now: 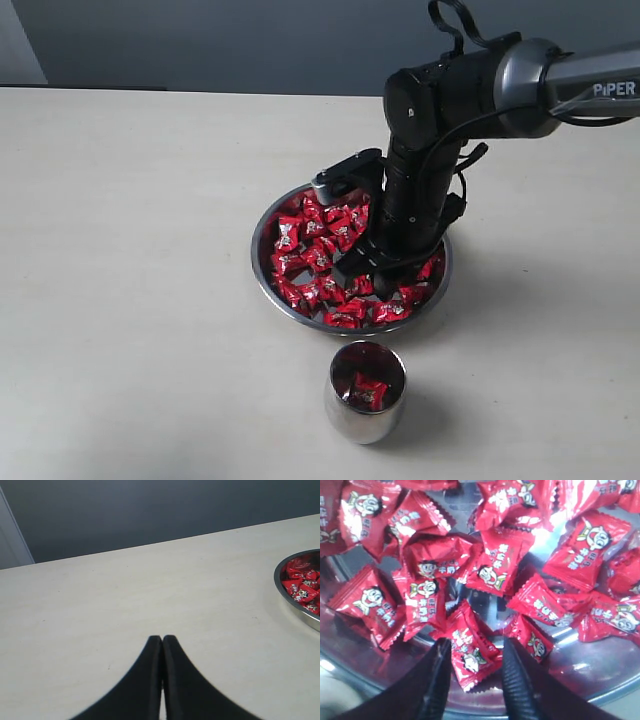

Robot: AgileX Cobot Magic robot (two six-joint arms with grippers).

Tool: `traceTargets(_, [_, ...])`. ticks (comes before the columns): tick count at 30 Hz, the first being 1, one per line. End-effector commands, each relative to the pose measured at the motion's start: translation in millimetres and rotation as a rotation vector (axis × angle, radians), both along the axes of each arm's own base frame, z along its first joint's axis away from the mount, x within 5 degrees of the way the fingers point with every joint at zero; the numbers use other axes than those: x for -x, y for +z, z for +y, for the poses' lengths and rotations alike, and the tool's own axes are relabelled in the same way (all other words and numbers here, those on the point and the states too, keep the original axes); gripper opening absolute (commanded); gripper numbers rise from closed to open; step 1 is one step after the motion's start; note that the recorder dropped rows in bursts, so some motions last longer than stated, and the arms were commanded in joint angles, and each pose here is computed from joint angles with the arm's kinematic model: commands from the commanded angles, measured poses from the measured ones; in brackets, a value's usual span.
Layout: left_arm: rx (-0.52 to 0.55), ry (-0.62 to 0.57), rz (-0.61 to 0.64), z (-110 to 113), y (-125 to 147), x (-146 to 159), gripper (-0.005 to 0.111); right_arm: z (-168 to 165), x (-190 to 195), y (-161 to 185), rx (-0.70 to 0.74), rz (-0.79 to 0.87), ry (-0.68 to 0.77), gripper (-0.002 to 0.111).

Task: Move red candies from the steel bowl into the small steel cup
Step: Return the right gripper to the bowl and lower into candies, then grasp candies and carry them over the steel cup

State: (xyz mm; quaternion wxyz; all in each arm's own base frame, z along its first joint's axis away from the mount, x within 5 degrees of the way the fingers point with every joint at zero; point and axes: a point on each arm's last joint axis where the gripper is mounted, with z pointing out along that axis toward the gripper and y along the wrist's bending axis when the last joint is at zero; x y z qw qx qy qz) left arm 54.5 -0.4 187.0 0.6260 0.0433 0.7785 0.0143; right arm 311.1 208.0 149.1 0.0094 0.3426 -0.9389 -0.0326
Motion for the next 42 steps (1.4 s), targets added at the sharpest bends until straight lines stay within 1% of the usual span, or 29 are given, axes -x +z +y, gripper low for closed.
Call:
traceTargets(1, [0.004, 0.003, -0.006, 0.1, -0.9, 0.0, 0.0, -1.6, -1.1, -2.7, 0.009, 0.018, 0.005, 0.034])
traceTargets(14, [0.004, 0.003, -0.006, 0.1, -0.9, 0.0, 0.0, -0.2, 1.1, -24.2, 0.029, 0.099, -0.004, 0.034])
traceTargets(23, [0.004, 0.003, -0.006, 0.1, -0.9, 0.0, 0.0, -0.6, 1.6, -26.4, 0.037, 0.11, -0.002, 0.033])
traceTargets(25, [0.004, 0.003, -0.006, 0.1, -0.9, 0.0, 0.0, -0.6, 1.6, -26.4, 0.037, 0.11, -0.002, 0.026])
traceTargets(29, [0.004, 0.003, -0.006, 0.1, -0.9, 0.0, 0.0, -0.3, 1.0, -26.5, 0.033, 0.103, -0.003, 0.002])
traceTargets(30, [0.004, 0.003, -0.006, 0.1, -0.9, 0.0, 0.0, -0.2, 0.8, -26.5, 0.032, 0.101, -0.003, 0.0])
traceTargets(36, [0.004, 0.003, -0.006, 0.1, -0.9, 0.0, 0.0, 1.2, -1.2, -23.9, 0.013, 0.072, -0.006, -0.001])
traceTargets(42, [0.004, 0.003, -0.006, 0.1, -0.9, 0.0, 0.0, 3.1, -2.8, -1.2, -0.045, -0.003, -0.016, -0.001])
